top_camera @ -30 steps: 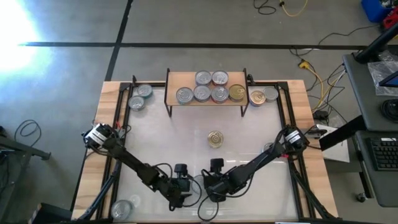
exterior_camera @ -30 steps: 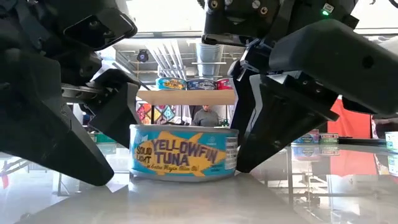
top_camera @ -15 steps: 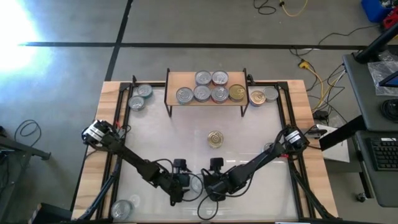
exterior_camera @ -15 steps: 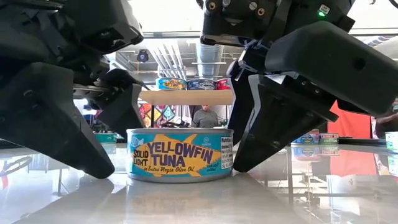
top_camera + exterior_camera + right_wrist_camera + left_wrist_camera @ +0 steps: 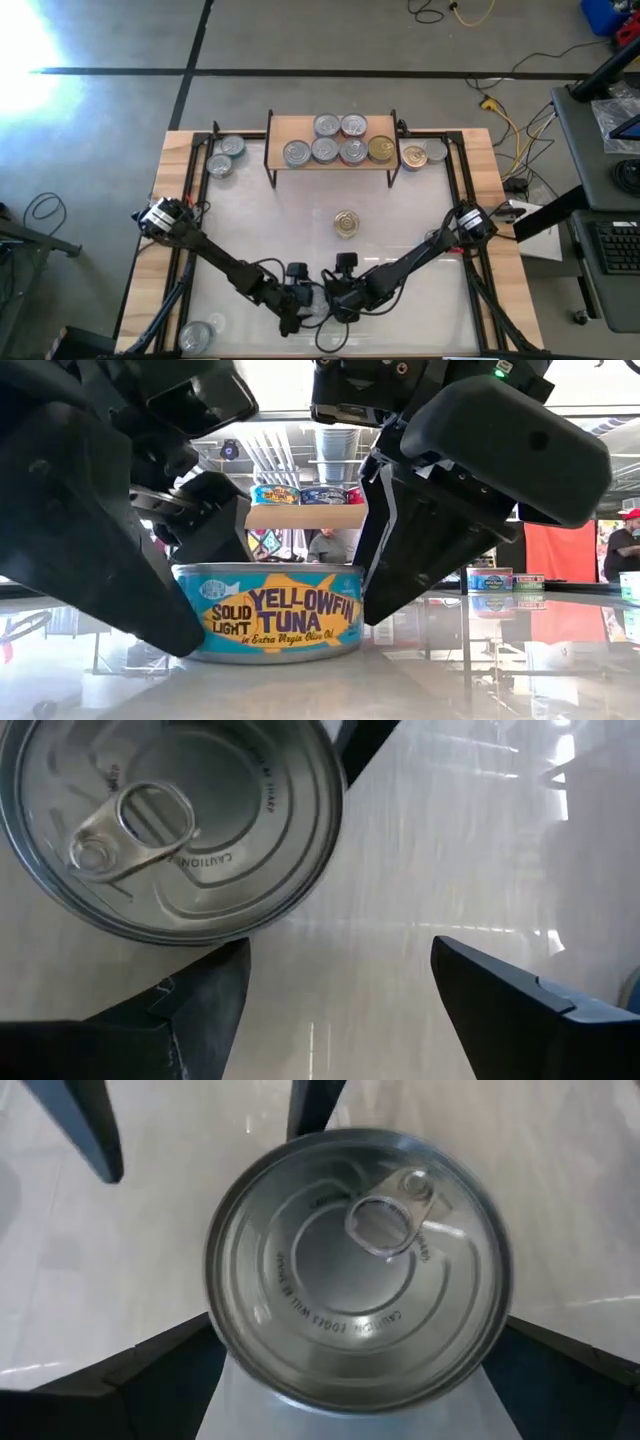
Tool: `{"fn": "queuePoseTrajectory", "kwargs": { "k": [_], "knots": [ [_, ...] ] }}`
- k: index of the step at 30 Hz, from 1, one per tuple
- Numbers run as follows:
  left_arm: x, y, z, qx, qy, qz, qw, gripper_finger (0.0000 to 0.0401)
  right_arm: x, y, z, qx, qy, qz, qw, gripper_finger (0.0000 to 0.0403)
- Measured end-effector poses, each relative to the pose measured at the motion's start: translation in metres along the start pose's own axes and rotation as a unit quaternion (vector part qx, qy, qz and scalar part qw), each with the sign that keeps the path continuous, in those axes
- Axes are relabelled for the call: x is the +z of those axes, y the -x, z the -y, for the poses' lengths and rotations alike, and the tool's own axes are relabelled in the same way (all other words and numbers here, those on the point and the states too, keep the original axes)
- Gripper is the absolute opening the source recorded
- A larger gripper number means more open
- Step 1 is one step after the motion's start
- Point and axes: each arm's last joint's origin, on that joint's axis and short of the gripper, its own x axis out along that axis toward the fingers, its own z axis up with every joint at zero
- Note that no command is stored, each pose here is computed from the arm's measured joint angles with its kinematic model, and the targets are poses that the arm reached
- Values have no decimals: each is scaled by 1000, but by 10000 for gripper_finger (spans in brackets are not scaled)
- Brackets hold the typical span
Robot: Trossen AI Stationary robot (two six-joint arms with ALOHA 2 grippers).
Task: Stack canned seafood by type on shelf
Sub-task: Put the bottom right yellow-blue tuna can on the shelf
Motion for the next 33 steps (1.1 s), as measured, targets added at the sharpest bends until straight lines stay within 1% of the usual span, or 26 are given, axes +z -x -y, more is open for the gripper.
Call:
{"fn": "queuePoseTrajectory", "kwargs": {
  "k": [5, 9, 11, 14, 17, 19, 22, 29, 33],
  "knots": [
    [-3, 1, -4, 23, 1, -12, 1000, 396, -5, 5, -2, 4, 8, -24, 1000, 298],
    [-3, 4, -5, 25, 7, -16, 1000, 396, -10, 11, -7, 16, 8, -40, 999, 306],
    [-3, 5, -5, 26, 10, -18, 999, 396, -10, 12, -11, 23, 7, -33, 999, 309],
    [-1, 6, -5, 24, 35, -12, 999, 396, -5, 12, -13, 29, -7, -7, 1000, 310],
    [3, 5, -3, 15, 66, 11, 998, 396, 1, 11, -13, 26, -22, 20, 999, 304],
    [1, 1, -2, 13, 71, 14, 997, 396, 3, 11, -14, 32, -18, 34, 999, 298],
    [1, -1, 0, 8, 74, 20, 997, 396, 5, 11, -16, 37, -14, 48, 998, 291],
    [3, -3, 1, 9, 66, 41, 997, 396, 6, 10, -16, 38, -14, 52, 998, 286],
    [0, -10, 1, 25, 59, 55, 996, 396, 4, 9, -16, 37, -13, 52, 998, 287]
  ]
}}
